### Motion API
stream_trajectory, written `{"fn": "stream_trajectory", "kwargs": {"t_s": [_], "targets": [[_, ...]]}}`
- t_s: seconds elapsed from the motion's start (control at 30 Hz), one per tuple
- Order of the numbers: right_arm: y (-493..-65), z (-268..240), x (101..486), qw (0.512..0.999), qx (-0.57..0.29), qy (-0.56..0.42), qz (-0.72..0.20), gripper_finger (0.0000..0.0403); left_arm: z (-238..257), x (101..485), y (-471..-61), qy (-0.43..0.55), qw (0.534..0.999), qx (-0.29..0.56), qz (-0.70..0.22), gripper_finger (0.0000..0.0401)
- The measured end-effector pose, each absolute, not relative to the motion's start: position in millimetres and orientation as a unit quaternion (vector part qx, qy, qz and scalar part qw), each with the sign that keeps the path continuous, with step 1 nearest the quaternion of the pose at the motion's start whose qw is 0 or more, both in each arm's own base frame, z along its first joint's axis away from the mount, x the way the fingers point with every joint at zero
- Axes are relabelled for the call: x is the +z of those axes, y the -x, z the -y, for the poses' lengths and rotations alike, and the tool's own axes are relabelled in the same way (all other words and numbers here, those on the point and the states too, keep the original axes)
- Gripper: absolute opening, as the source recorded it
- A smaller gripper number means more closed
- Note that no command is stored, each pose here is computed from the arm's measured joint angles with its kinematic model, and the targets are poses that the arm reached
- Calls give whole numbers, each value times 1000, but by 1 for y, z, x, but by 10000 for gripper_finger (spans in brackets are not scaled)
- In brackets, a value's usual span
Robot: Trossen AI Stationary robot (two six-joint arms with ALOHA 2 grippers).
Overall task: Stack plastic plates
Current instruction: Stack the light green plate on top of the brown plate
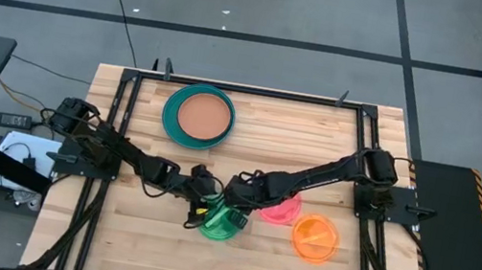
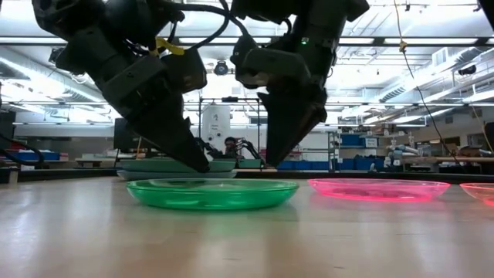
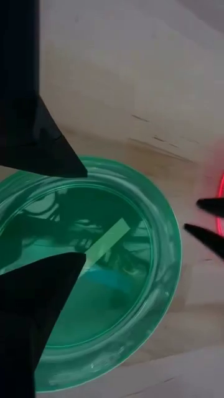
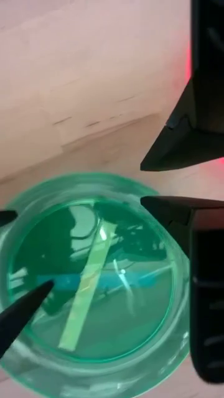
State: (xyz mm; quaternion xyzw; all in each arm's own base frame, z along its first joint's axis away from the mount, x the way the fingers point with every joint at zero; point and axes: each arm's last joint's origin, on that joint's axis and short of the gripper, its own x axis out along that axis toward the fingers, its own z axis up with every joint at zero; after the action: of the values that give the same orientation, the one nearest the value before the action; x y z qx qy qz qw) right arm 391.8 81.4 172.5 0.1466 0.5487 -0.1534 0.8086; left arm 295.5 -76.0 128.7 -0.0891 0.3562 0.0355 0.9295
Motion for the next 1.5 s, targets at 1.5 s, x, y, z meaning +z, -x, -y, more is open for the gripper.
{"fn": "stream_trajectory", "kwargs": {"t_s": [1.5], "targets": [[-373, -103, 151, 808, -115, -78, -572, 84, 103, 114, -306, -115, 908, -103, -391, 217]]}}
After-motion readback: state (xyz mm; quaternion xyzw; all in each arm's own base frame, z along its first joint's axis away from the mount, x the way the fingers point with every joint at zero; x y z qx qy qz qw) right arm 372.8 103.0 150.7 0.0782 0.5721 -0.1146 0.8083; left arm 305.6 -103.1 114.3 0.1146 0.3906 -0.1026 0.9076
